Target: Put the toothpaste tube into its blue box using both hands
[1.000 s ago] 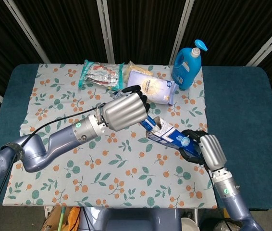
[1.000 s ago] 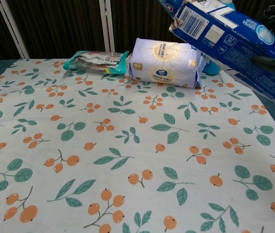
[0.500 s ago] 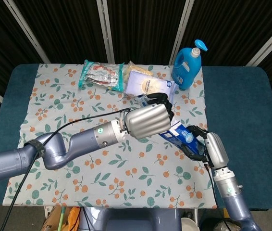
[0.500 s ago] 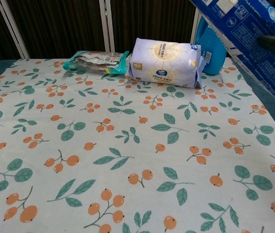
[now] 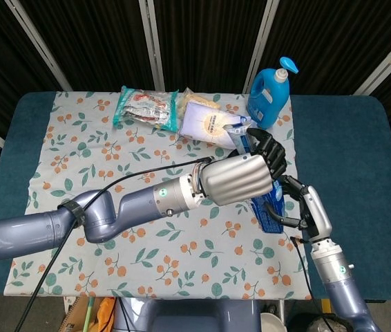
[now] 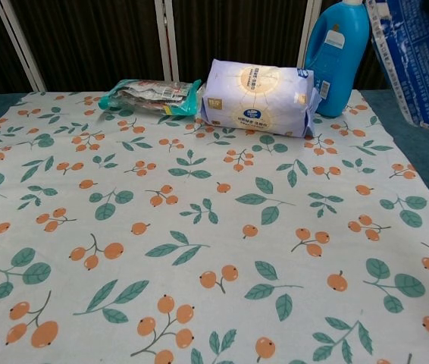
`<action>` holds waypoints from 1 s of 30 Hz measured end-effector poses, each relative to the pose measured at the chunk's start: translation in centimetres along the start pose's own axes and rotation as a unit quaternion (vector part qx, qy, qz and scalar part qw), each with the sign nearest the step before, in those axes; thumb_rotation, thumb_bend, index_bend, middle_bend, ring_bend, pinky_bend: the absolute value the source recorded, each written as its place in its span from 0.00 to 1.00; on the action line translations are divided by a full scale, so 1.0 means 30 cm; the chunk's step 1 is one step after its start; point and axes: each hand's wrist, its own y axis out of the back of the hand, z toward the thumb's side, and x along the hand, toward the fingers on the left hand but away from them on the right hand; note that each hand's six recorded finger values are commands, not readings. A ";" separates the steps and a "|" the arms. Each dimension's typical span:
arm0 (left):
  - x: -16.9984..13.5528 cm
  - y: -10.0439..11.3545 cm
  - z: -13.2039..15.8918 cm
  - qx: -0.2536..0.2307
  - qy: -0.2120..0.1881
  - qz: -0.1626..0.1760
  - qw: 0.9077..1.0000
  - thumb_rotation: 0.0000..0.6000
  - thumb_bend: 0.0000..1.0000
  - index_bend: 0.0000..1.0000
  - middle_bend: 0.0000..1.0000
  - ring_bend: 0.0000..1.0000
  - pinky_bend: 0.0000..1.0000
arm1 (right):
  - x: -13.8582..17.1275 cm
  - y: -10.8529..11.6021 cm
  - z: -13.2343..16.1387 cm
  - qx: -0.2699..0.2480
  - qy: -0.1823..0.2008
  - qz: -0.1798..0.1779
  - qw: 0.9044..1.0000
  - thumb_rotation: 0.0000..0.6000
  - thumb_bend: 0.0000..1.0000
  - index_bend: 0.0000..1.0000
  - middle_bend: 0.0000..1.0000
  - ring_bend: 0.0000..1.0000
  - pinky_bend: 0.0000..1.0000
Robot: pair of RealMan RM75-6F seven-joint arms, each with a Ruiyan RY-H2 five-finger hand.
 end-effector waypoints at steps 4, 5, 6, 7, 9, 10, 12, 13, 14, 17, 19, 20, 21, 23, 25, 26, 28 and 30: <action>0.019 0.028 -0.036 -0.005 0.027 0.015 1.000 1.00 0.18 0.24 0.21 0.25 0.32 | 0.002 0.002 0.023 -0.048 0.017 0.005 0.999 1.00 0.36 0.50 0.53 0.51 0.45; 0.025 0.039 -0.053 -0.007 0.039 0.020 0.999 1.00 0.18 0.21 0.18 0.22 0.30 | 0.003 0.002 0.030 -0.056 0.023 0.007 0.998 1.00 0.36 0.50 0.53 0.51 0.45; 0.030 0.048 -0.068 -0.007 0.048 0.025 0.998 1.00 0.18 0.19 0.17 0.21 0.29 | 0.004 0.002 0.038 -0.065 0.030 0.009 0.997 1.00 0.36 0.50 0.53 0.51 0.45; 0.032 0.052 -0.073 -0.007 0.052 0.027 0.998 1.00 0.18 0.18 0.16 0.20 0.29 | 0.005 0.002 0.042 -0.072 0.034 0.010 0.997 1.00 0.36 0.50 0.53 0.51 0.45; 0.035 0.065 -0.086 -0.007 0.062 0.035 0.997 1.00 0.17 0.17 0.16 0.20 0.29 | 0.008 0.006 0.050 -0.090 0.041 0.011 0.995 1.00 0.36 0.50 0.53 0.51 0.45; 0.036 0.071 -0.090 -0.009 0.065 0.038 0.997 1.00 0.17 0.17 0.16 0.20 0.29 | 0.009 0.008 0.053 -0.098 0.043 0.011 0.994 1.00 0.36 0.50 0.53 0.51 0.45; 0.039 0.085 -0.100 -0.013 0.075 0.046 0.996 1.00 0.15 0.17 0.16 0.20 0.29 | 0.012 0.013 0.063 -0.111 0.051 0.010 0.992 1.00 0.36 0.50 0.53 0.51 0.45; 0.041 0.091 -0.105 -0.014 0.079 0.050 0.996 1.00 0.14 0.17 0.16 0.20 0.29 | 0.013 0.016 0.068 -0.113 0.056 0.010 0.992 1.00 0.36 0.50 0.53 0.51 0.45; 0.044 0.100 -0.113 -0.015 0.085 0.056 0.995 1.00 0.13 0.17 0.16 0.20 0.29 | 0.014 0.018 0.073 -0.114 0.059 0.009 0.992 1.00 0.36 0.50 0.53 0.51 0.45; 0.053 0.125 -0.139 -0.018 0.101 0.071 0.992 1.00 0.13 0.17 0.16 0.20 0.28 | 0.016 0.026 0.085 -0.121 0.068 0.008 0.990 1.00 0.36 0.50 0.53 0.51 0.45; 0.057 0.142 -0.158 -0.023 0.113 0.081 0.990 1.00 0.13 0.17 0.16 0.20 0.28 | 0.016 0.035 0.093 -0.125 0.073 0.004 0.989 1.00 0.36 0.50 0.53 0.51 0.45; 0.060 0.153 -0.171 -0.027 0.122 0.087 0.988 1.00 0.13 0.17 0.16 0.20 0.28 | 0.015 0.038 0.095 -0.126 0.075 0.003 0.989 1.00 0.36 0.50 0.53 0.51 0.45; 0.061 0.163 -0.181 -0.030 0.128 0.093 0.987 1.00 0.13 0.17 0.16 0.20 0.28 | 0.015 0.042 0.094 -0.126 0.075 0.001 0.989 1.00 0.36 0.50 0.53 0.51 0.45; 0.062 0.184 -0.207 -0.037 0.144 0.105 0.983 1.00 0.13 0.17 0.16 0.20 0.28 | 0.013 0.048 0.092 -0.128 0.074 -0.003 0.989 1.00 0.36 0.50 0.53 0.51 0.45; 0.060 0.199 -0.224 -0.042 0.154 0.113 0.981 1.00 0.13 0.17 0.16 0.20 0.28 | 0.011 0.055 0.091 -0.130 0.074 -0.007 0.989 1.00 0.36 0.50 0.53 0.51 0.45; 0.055 0.208 -0.232 -0.045 0.158 0.118 0.979 1.00 0.13 0.17 0.16 0.20 0.28 | 0.010 0.058 0.090 -0.131 0.075 -0.009 0.989 1.00 0.36 0.50 0.53 0.51 0.45; 0.044 0.219 -0.242 -0.048 0.162 0.124 0.978 1.00 0.13 0.17 0.16 0.20 0.28 | 0.008 0.064 0.089 -0.131 0.076 -0.012 0.988 1.00 0.36 0.50 0.53 0.51 0.45; 0.021 0.225 -0.252 -0.049 0.164 0.127 0.977 1.00 0.13 0.17 0.16 0.20 0.28 | 0.005 0.071 0.089 -0.133 0.077 -0.017 0.988 1.00 0.36 0.50 0.53 0.51 0.45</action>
